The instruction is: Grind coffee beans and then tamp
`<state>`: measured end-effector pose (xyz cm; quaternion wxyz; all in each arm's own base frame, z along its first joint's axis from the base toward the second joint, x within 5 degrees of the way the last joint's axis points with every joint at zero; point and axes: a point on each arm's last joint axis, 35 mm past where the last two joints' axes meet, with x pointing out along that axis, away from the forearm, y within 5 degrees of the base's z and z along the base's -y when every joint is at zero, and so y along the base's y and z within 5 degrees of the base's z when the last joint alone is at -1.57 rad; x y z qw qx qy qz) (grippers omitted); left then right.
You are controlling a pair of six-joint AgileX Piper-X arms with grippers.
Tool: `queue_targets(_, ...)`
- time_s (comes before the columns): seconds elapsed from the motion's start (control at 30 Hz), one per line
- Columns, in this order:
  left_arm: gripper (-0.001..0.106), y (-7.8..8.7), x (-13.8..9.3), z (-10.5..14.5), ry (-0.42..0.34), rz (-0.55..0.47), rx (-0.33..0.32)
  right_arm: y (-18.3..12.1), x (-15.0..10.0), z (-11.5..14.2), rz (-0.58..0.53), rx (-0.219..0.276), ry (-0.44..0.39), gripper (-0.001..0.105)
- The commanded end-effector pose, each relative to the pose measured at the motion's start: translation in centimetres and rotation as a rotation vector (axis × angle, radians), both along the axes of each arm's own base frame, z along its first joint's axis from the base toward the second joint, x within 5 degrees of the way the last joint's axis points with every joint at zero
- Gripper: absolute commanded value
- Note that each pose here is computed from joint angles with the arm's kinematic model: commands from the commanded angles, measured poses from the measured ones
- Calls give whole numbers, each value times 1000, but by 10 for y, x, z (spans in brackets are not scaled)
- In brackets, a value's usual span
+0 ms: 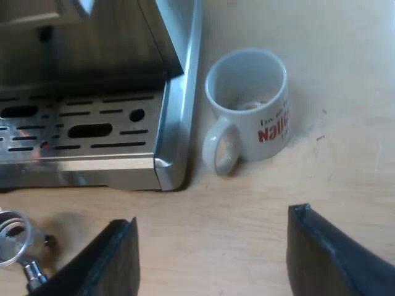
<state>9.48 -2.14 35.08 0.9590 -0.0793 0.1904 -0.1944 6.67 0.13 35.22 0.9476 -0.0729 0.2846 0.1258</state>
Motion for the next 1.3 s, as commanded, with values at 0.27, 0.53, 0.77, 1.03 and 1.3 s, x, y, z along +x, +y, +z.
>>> queue_targets(0.27, 70, 6, -51, 0, -148, 17, -14, 9, -63, 8, 14, -44, -240, 55)
queue_targets(0.53, 70, 10, -83, -9, -182, 31, -14, 14, -91, 4, 13, -57, -324, 55)
queue_targets(0.77, 70, 11, -86, -11, -155, 52, -5, 15, -95, -9, 28, -31, -207, 55)
queue_targets(1.03, 70, 11, -78, -19, -148, 76, 4, 13, -80, -29, 34, -16, -138, 55)
queue_targets(1.3, 70, 10, -62, -49, -62, 80, 18, 10, -59, -63, 34, 1, -38, 55)
